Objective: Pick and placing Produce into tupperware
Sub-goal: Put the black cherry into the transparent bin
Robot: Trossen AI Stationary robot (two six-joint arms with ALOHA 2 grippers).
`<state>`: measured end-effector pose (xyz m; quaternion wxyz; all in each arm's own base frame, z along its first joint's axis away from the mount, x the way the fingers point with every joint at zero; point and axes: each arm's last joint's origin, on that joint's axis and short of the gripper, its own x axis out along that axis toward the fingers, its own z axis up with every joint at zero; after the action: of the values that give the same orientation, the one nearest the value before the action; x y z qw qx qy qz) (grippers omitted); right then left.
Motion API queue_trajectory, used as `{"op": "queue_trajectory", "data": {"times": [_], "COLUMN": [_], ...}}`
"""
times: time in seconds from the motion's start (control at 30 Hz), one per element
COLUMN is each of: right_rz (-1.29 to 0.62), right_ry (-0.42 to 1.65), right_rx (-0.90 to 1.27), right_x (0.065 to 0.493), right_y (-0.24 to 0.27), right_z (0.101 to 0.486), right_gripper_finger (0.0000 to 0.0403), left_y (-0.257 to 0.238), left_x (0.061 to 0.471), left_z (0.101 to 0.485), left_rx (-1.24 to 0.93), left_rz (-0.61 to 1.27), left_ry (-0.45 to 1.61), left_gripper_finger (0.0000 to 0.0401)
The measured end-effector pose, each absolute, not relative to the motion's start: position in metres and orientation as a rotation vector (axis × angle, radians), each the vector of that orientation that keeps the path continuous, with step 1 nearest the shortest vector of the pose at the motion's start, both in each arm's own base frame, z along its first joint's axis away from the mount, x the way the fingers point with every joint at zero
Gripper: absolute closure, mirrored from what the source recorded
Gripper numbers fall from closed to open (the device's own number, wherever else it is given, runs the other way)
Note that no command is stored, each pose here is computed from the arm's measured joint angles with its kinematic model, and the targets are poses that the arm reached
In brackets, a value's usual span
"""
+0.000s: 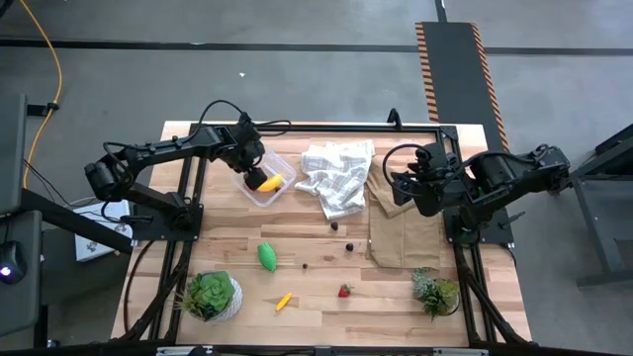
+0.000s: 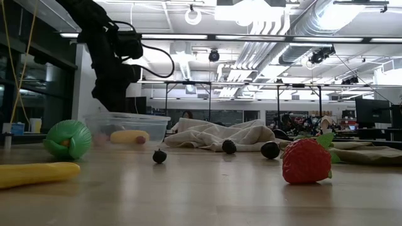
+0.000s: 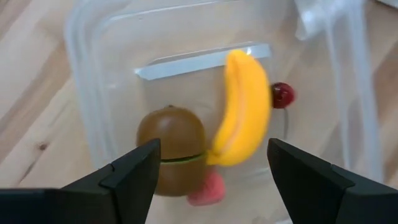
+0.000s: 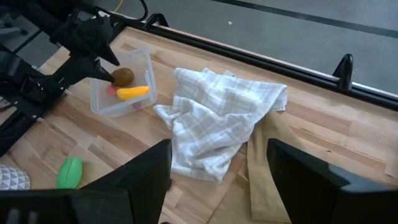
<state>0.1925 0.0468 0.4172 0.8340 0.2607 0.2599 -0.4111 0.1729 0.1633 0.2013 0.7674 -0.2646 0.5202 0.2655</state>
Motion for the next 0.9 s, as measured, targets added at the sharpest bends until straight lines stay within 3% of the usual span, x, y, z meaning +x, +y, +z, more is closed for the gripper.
{"op": "queue_trajectory", "data": {"times": [0.2,0.43,0.9], "right_rz": [-0.859,-0.823,-0.597], "right_ry": [0.547,0.546,0.788], "right_rx": [0.544,0.521,0.552], "right_x": [0.194,0.197,0.216], "right_y": [0.047,0.048,0.006], "right_z": [0.418,0.419,0.418], "right_gripper_finger": [0.0148,0.0148,0.0148], "left_y": [0.165,0.169,0.142], "left_x": [0.178,0.188,0.171], "left_z": [0.212,0.253,0.325], "left_rx": [-0.596,-0.634,-0.785], "left_rz": [0.491,0.367,0.086], "left_ry": [1.082,0.986,0.945], "left_gripper_finger": [0.0152,0.0191,0.0224]}}
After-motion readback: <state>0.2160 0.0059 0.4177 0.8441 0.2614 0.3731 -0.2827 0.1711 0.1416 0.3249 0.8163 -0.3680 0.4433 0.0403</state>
